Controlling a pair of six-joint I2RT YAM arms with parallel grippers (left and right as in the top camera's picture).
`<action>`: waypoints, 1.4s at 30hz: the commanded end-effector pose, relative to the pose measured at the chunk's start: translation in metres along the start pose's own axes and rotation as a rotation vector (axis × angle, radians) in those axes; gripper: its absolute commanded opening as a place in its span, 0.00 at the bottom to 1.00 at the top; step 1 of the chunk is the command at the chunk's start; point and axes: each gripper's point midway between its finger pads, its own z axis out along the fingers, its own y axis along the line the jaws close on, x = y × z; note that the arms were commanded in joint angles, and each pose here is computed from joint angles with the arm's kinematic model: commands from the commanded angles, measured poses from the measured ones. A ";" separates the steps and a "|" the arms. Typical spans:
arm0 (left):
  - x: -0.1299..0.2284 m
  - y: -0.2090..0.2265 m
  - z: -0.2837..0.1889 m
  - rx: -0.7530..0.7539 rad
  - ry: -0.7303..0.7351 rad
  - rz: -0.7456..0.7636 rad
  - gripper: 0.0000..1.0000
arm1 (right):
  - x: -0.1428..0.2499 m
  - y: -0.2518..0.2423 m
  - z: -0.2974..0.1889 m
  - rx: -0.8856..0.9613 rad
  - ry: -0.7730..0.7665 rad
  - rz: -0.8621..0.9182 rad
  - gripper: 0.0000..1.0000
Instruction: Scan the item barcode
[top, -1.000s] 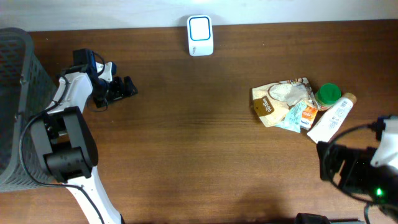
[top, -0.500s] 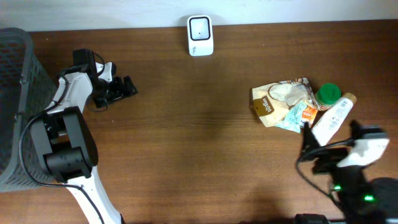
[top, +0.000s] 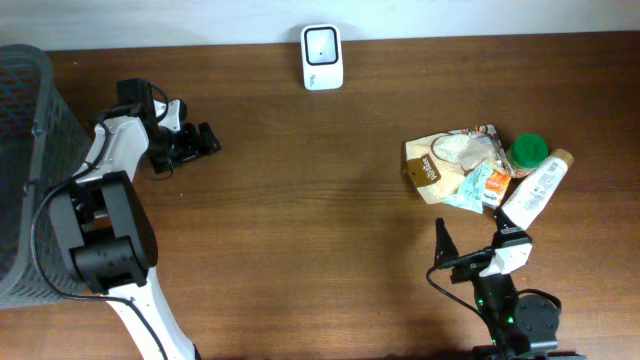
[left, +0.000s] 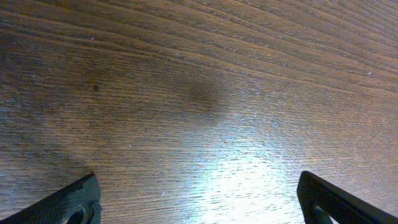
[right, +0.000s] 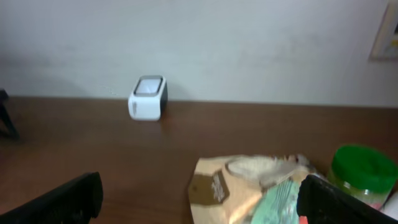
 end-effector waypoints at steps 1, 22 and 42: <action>0.015 0.016 0.014 -0.037 0.053 -0.021 0.99 | 0.021 0.000 0.003 -0.002 0.033 0.007 0.98; 0.015 0.016 0.014 -0.037 0.050 -0.019 0.99 | 0.019 0.000 0.004 -0.002 0.020 0.005 0.98; -0.017 -0.088 -0.245 -0.089 -0.546 0.221 0.99 | 0.019 0.000 0.004 -0.002 0.020 0.005 0.98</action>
